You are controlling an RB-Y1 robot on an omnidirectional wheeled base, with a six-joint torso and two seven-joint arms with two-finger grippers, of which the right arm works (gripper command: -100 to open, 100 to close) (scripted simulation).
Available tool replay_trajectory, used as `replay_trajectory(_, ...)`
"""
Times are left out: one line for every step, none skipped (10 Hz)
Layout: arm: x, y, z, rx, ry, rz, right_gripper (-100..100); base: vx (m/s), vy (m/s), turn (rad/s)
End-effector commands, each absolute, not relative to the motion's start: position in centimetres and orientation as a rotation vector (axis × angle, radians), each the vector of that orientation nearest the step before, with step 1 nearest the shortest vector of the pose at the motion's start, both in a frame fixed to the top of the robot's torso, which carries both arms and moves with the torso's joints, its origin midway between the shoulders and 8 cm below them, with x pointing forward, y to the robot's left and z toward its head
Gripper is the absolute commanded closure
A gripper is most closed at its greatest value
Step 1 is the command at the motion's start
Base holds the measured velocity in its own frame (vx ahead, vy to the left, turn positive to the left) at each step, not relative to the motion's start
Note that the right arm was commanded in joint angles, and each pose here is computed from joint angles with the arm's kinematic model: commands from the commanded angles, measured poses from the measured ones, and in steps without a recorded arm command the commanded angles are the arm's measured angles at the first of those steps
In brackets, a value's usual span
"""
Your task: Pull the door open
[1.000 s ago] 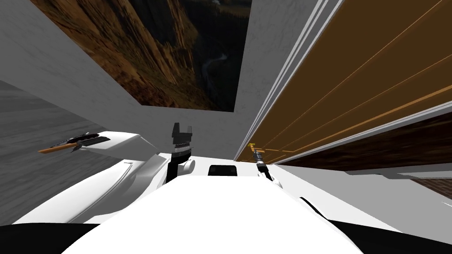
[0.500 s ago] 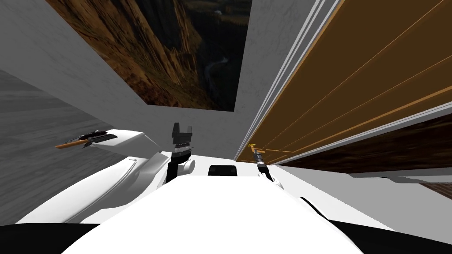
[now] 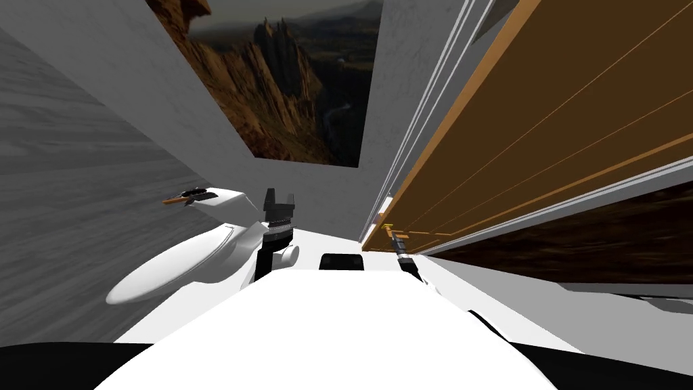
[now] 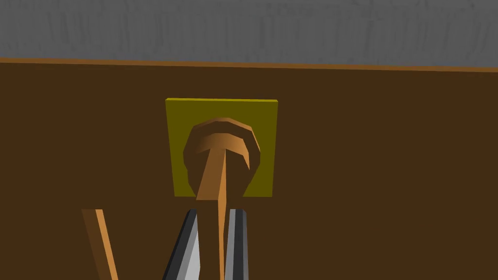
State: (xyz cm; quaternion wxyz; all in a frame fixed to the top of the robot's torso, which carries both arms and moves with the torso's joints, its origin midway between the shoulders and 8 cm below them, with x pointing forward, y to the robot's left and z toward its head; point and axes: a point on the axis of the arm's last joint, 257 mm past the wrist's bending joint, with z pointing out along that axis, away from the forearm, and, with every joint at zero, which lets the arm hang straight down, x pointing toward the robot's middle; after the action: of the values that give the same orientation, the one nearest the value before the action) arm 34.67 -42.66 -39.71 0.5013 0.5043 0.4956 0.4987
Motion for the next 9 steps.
replay_trajectory(33.6,-43.3,-39.4,1.208,1.208,1.21,100,-0.165,-0.055,0.155)
replay_trajectory(33.3,-43.4,-39.4,1.206,1.212,1.214,100,-0.176,-0.054,0.178)
replay_trajectory(33.0,-43.5,-39.3,1.204,1.215,1.217,100,-0.13,-0.041,0.076)
replay_trajectory(32.7,-43.6,-39.3,1.202,1.218,1.22,100,-0.094,-0.018,0.053)
replay_trajectory(32.2,-43.7,-39.3,1.199,1.224,1.224,100,-0.105,-0.015,0.094)
replay_trajectory(32.4,-43.3,-39.5,1.205,1.226,1.223,100,-0.05,-0.008,0.022)
replay_trajectory(31.6,-43.3,-39.6,1.201,1.232,1.23,100,-0.133,-0.047,0.184)
replay_trajectory(31.5,-43.4,-39.6,1.2,1.233,1.231,100,-0.193,-0.083,0.184)
replay_trajectory(31.1,-43.5,-39.5,1.197,1.236,1.234,100,-0.197,-0.083,0.151)
